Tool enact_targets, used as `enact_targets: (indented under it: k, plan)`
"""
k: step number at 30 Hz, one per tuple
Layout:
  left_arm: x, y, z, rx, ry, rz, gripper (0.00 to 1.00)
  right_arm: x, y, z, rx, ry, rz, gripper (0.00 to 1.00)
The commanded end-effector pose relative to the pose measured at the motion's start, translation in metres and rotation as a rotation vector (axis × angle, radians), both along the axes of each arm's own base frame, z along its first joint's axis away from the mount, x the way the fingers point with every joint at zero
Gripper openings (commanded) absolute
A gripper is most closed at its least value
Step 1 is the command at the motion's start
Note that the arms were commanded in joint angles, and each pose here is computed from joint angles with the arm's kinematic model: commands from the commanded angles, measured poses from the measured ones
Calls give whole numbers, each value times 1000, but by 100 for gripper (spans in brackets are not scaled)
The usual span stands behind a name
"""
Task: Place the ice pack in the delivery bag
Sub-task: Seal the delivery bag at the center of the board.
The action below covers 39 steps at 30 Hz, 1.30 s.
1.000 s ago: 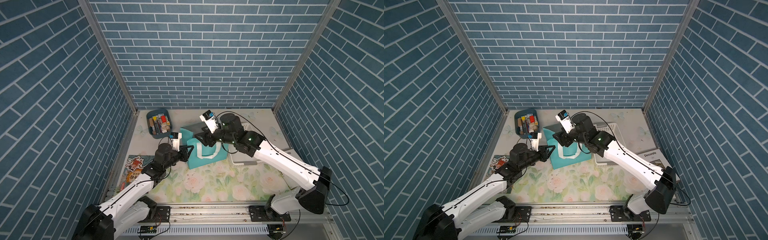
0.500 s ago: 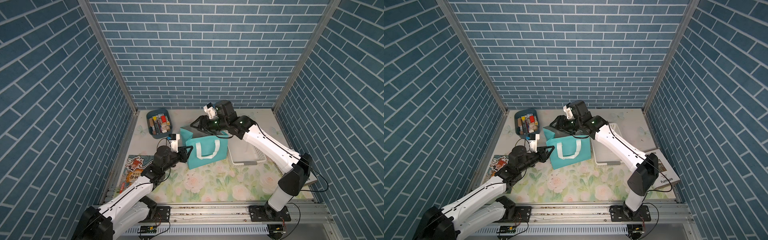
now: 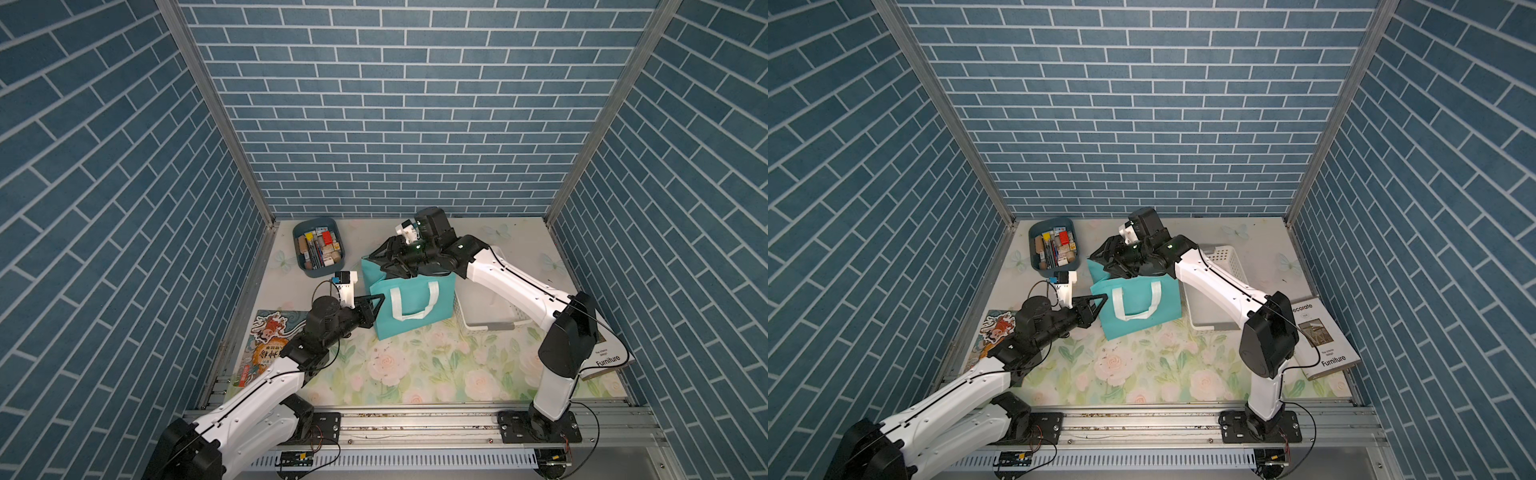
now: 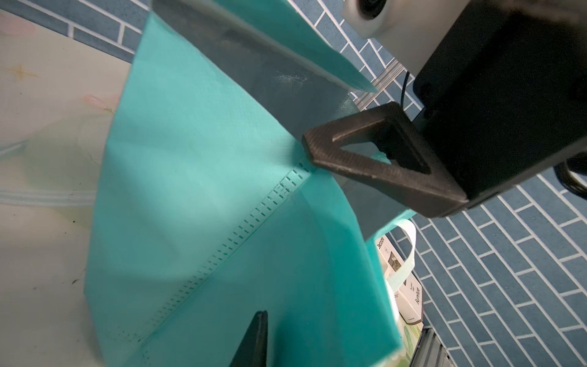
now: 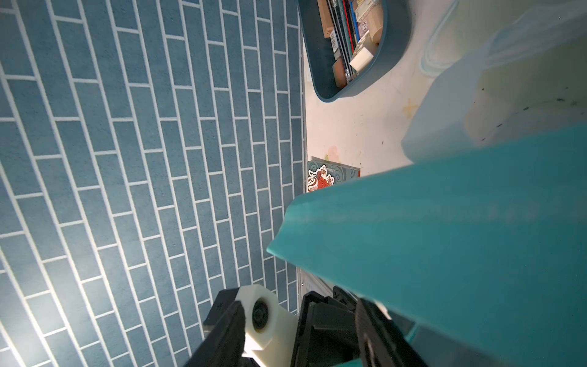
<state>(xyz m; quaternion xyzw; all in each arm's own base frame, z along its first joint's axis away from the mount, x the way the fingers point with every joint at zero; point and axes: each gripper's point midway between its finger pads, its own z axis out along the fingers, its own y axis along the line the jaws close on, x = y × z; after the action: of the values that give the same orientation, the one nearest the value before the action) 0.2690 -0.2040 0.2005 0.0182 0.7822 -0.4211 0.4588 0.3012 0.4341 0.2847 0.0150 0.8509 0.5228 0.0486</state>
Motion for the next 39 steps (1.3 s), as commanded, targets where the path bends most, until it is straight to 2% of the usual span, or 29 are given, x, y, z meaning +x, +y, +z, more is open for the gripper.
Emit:
enact_targets:
  k: [1, 4, 7, 14, 18, 25, 39]
  plan:
    - [0, 1, 3, -7, -20, 10, 26, 19, -18, 23, 51, -30, -64, 59]
    - [0, 2, 1, -5, -22, 13, 26, 22, -26, 20, 32, -18, -106, 59]
    - [0, 1, 0, -4, -21, 10, 26, 15, -25, 9, 39, 60, -130, 59]
    - [0, -1, 4, -14, -32, 6, 26, 19, -17, 28, 82, 60, -203, 56]
    - [2, -3, 6, -13, -34, 1, 26, 23, -9, 25, 82, 64, -210, 48]
    - [1, -6, 7, -15, -35, -4, 26, 30, -5, 20, 89, 61, -237, 40]
    - [3, -7, 11, -19, -44, 5, 24, 30, -11, 9, 63, 72, -278, 41]
